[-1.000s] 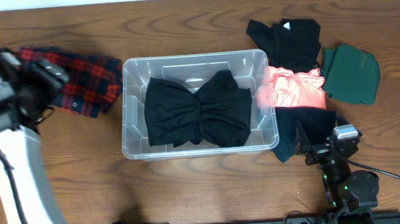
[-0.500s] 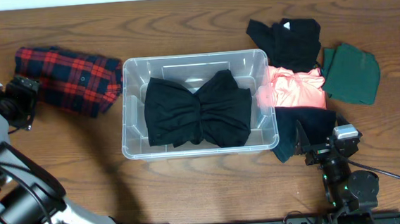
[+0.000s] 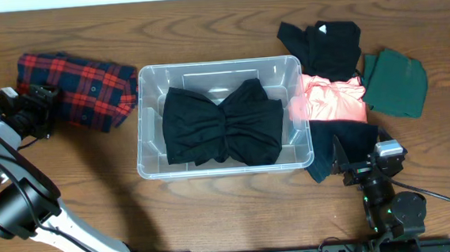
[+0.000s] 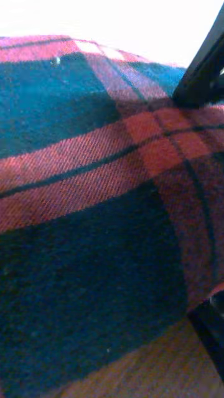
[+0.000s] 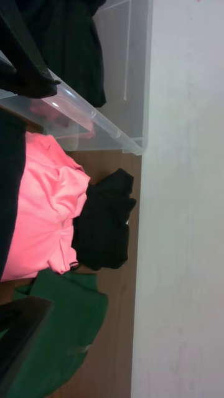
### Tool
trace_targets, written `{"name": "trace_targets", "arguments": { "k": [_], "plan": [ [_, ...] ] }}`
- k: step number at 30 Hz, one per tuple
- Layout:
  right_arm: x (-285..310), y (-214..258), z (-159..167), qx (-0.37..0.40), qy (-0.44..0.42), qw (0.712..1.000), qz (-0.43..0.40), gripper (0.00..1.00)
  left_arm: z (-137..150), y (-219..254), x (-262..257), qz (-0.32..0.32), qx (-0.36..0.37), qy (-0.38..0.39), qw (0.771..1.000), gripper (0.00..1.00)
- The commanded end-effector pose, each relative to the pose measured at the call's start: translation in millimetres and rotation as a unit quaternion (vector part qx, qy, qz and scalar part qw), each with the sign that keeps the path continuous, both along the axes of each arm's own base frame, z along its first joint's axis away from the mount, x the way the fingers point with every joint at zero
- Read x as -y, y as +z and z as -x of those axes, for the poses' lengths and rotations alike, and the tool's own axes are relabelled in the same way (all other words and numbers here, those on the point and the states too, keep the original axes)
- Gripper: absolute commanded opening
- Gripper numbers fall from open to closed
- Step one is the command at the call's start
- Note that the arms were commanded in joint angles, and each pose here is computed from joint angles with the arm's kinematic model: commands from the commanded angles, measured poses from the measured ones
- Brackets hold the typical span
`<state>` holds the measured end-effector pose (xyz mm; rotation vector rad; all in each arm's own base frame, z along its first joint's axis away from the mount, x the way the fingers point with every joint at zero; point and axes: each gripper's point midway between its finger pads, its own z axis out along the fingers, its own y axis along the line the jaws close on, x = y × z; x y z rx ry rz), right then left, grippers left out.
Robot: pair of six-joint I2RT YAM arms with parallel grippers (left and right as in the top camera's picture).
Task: Pack container
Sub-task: 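Grasp the red plaid shirt with the left gripper and carry it into the bin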
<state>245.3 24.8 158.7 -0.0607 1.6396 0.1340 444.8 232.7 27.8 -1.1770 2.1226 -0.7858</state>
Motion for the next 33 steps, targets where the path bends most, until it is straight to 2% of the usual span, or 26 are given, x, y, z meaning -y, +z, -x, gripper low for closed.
{"name": "trace_targets", "arguments": {
  "k": [1, 3, 5, 6, 11, 14, 16, 20, 26, 30, 33],
  "plan": [
    [1, -1, 0, -0.003, -0.003, 1.0, -0.006, 0.99, 5, -26, 4, 0.019, -0.024, -0.001, 1.0, 0.7],
    [1, -1, 0, -0.003, -0.003, 1.0, -0.006, 0.99, 5, -27, 4, 0.017, -0.024, -0.003, 1.0, 0.33],
    [1, -1, 0, -0.003, -0.003, 1.0, -0.006, 0.99, 5, -27, 4, 0.016, -0.023, -0.005, 1.0, 0.1],
    [1, -1, 0, -0.003, -0.003, 1.0, -0.006, 0.99, 5, -25, 6, 0.021, -0.019, -0.008, 1.0, 0.06],
    [1, -1, 0, -0.003, -0.003, 1.0, -0.006, 0.99, -1, -3, 27, 0.06, 0.036, -0.061, 0.996, 0.06],
    [1, -1, 0, -0.003, -0.003, 1.0, -0.006, 0.99, -3, 26, 40, 0.088, 0.075, -0.089, 0.989, 0.06],
    [1, -1, 0, -0.003, -0.003, 1.0, -0.006, 0.99, 0, 47, 46, 0.085, 0.091, -0.106, 0.987, 0.06],
    [1, -1, 0, -0.003, -0.003, 1.0, -0.006, 0.99, 13, 107, 58, 0.041, 0.119, -0.136, 0.983, 0.06],
    [1, -1, 0, -0.003, -0.003, 1.0, -0.006, 0.99, 50, 228, 99, -0.042, 0.184, -0.168, 0.968, 0.06],
    [1, -1, 0, -0.003, -0.003, 1.0, -0.006, 0.99, 78, 300, 148, -0.107, 0.247, -0.204, 0.941, 0.06],
    [1, -1, 0, -0.003, -0.003, 1.0, -0.006, 0.99, 100, 340, 198, -0.137, 0.293, -0.249, 0.913, 0.06]
  ]
}}
